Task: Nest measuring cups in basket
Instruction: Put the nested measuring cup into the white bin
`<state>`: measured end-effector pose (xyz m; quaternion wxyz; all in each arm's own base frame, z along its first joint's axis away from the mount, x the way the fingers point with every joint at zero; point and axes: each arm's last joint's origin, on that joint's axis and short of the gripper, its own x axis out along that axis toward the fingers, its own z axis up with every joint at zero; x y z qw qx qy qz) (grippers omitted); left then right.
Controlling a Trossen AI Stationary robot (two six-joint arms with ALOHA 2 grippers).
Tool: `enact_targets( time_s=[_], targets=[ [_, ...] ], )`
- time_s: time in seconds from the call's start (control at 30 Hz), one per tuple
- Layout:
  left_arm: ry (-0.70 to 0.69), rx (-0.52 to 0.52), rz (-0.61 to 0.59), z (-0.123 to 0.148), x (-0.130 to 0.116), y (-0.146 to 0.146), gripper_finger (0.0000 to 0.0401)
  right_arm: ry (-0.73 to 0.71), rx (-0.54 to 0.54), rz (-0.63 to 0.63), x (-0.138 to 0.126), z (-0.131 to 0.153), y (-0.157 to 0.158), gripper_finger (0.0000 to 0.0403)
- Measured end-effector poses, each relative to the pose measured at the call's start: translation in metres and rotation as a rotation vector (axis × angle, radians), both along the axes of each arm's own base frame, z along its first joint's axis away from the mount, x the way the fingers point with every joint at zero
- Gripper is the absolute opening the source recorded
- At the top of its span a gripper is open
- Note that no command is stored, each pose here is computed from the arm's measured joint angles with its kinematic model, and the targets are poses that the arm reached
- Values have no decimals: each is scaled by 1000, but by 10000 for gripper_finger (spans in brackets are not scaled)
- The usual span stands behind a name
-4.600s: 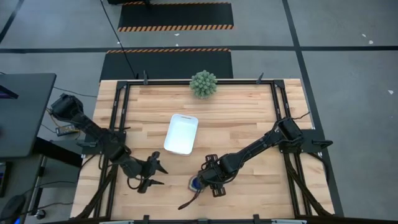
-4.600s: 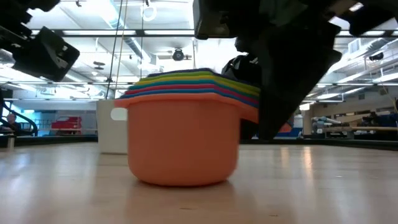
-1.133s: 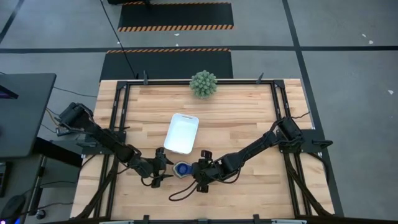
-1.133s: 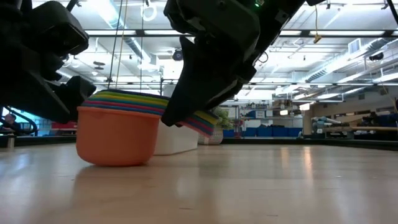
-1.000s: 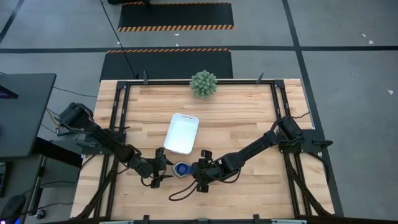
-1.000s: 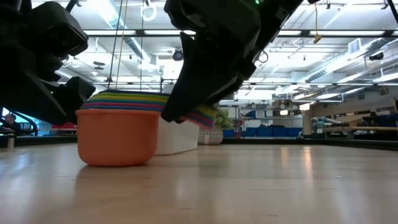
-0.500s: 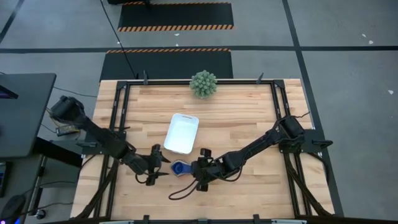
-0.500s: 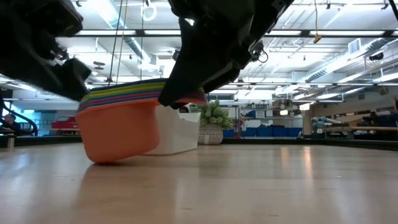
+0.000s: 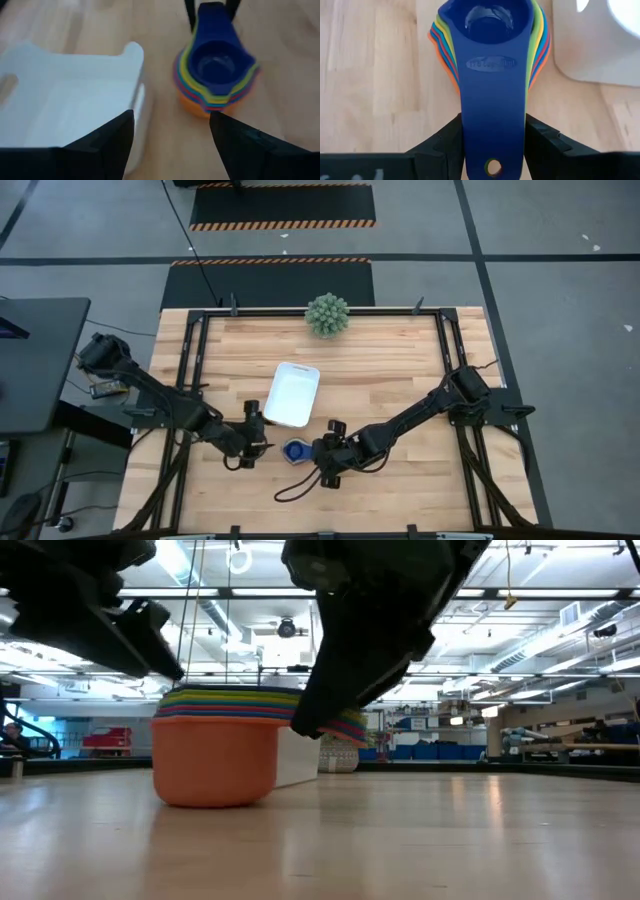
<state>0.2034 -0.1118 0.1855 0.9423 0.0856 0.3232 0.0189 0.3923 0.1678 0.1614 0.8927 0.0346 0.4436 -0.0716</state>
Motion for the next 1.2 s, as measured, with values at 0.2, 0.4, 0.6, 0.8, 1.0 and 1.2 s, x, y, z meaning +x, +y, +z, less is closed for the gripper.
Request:
enact_targets(
  time_s=[0.2,0.4,0.6,0.8,1.0,1.2],
  targets=[
    [38,34,16,0,12,23,261,40,-1,0,-6,-2,5,171],
    [78,0,0,-1,20,43,236,96,-12,-14,-15,-5,9,171],
    [120,-7,-47,-3,21,50,205,89,-24,-19,-15,-4,10,171],
    [164,6,-43,-6,18,52,167,70,-19,-17,-13,-3,10,171],
    [233,29,-43,-10,13,53,118,37,-10,-20,-14,8,9,171],
    [289,46,-54,-13,8,52,53,41,22,-1,-16,16,9,171]
  ],
)
